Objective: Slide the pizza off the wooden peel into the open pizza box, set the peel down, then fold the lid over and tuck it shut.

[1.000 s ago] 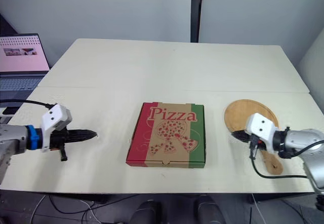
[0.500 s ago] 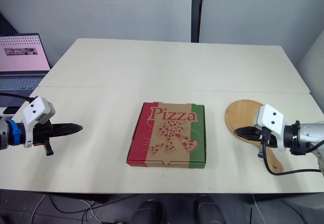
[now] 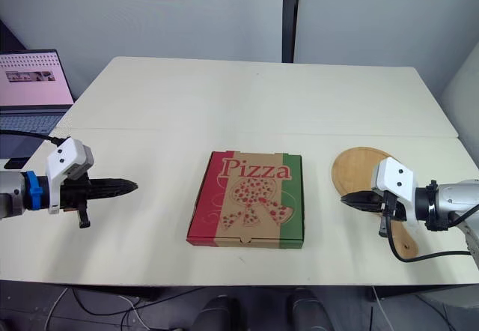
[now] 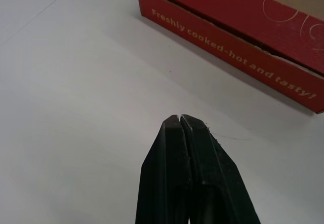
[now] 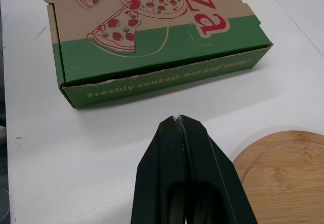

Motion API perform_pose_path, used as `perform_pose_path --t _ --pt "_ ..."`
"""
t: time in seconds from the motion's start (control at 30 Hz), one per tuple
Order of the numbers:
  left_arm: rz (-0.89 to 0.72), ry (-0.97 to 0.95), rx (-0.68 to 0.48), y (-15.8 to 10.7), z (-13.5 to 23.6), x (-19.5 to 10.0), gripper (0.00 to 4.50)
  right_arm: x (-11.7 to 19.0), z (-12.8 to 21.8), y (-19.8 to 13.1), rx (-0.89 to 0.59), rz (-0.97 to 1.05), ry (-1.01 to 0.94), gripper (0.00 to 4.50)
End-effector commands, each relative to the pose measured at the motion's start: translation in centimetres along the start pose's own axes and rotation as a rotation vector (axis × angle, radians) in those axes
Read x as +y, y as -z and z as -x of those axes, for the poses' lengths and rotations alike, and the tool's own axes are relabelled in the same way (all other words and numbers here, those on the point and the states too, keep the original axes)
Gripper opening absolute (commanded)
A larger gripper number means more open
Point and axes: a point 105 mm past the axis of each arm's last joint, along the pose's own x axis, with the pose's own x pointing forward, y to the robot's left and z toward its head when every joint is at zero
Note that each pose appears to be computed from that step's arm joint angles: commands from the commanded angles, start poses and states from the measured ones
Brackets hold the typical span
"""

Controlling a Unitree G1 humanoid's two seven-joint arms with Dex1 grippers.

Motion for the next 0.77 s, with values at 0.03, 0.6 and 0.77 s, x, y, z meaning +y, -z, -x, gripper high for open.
perform_pose_path --t 0.03,0.6,0.77 --pt "-0.038 0.017 -0.046 -1.7 -0.1 -0.2 0.00 -0.2 0.4 -0.9 -0.008 0.049 0.008 0.02" --pt "-0.055 0.067 -0.083 -2.6 -0.9 -1.2 0.00 -0.1 0.3 -0.9 -0.003 0.056 -0.005 0.02" --pt "-0.031 0.085 -0.111 -2.9 -1.1 -1.4 0.00 -0.1 0.2 -0.8 0.000 0.059 -0.008 0.02"
